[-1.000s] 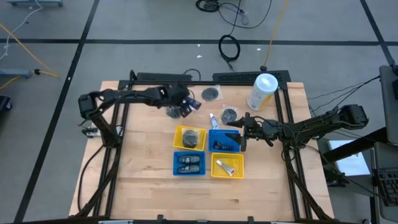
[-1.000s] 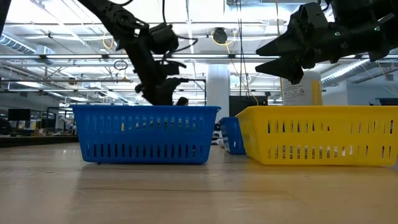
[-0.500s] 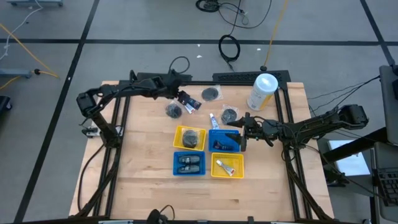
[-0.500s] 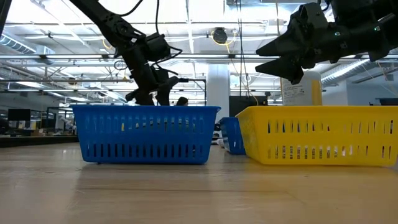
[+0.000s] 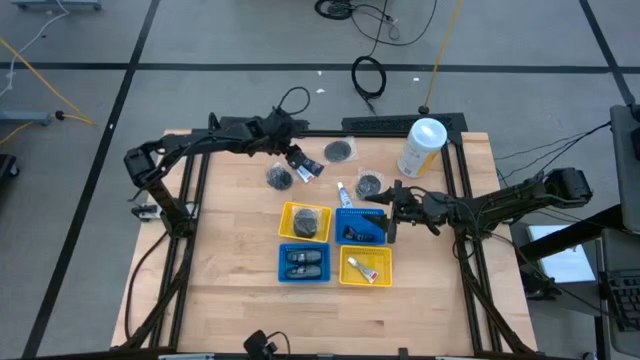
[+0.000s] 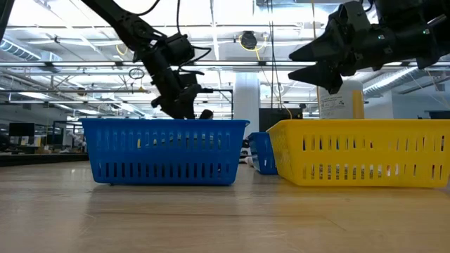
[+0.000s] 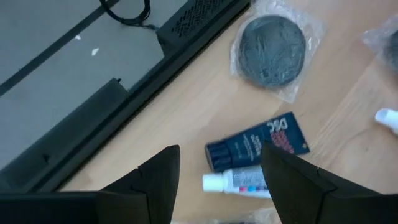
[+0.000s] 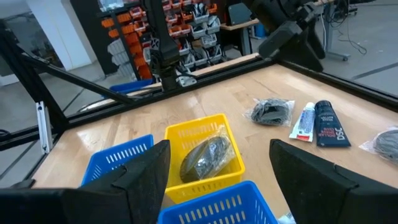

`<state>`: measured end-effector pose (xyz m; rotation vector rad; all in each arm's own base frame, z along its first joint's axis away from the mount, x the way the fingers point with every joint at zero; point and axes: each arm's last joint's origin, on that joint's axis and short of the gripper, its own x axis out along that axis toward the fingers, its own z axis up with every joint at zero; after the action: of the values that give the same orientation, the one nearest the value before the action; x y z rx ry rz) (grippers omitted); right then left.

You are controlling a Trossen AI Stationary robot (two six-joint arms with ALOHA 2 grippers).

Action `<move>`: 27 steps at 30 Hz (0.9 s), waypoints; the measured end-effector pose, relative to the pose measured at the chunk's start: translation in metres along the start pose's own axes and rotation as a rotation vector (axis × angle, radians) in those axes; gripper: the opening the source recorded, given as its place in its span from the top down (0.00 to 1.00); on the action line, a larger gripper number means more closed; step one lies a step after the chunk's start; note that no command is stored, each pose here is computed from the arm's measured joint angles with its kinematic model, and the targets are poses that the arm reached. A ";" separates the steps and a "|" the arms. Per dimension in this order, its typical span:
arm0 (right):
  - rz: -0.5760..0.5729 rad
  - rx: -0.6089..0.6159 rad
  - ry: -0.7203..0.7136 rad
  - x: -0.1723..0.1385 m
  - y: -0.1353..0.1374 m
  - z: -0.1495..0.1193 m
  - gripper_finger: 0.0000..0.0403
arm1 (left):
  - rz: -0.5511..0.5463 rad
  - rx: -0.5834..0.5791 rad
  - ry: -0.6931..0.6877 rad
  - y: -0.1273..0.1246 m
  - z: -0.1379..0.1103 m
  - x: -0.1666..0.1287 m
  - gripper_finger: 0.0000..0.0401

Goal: Pick & Place Travel size toiletries
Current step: Put the blue shave cream into the top blue basket

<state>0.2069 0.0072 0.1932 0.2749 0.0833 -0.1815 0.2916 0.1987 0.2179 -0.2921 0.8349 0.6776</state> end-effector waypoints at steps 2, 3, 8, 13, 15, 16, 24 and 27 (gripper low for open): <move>0.003 -0.008 -0.011 0.000 0.000 0.001 0.34 | 0.005 0.014 0.028 -0.001 0.007 0.003 0.46; 0.005 -0.013 -0.017 0.000 0.000 0.002 0.34 | 0.011 0.032 0.052 -0.002 0.011 0.007 0.46; 0.007 -0.012 -0.024 0.000 0.001 0.002 0.34 | 0.022 0.200 0.243 -0.006 0.025 0.034 0.46; 0.004 -0.013 -0.009 0.000 0.000 0.001 0.35 | -0.040 0.443 0.376 -0.009 0.030 0.050 0.46; 0.004 -0.017 -0.010 0.000 0.000 0.001 0.35 | -0.047 0.492 0.373 -0.011 0.033 0.054 0.46; 0.004 -0.019 -0.009 0.000 0.000 0.001 0.35 | -0.051 0.511 0.372 -0.011 0.034 0.056 0.46; 0.004 -0.022 -0.009 0.000 0.000 0.001 0.35 | -0.093 0.636 0.351 -0.013 0.036 0.059 0.46; 0.004 -0.022 -0.009 0.000 0.000 0.001 0.35 | -0.108 0.626 0.347 -0.012 0.036 0.059 0.46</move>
<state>0.2069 0.0073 0.1940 0.2526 0.0754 -0.1779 0.3488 0.2329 0.1958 0.1177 1.3055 0.2392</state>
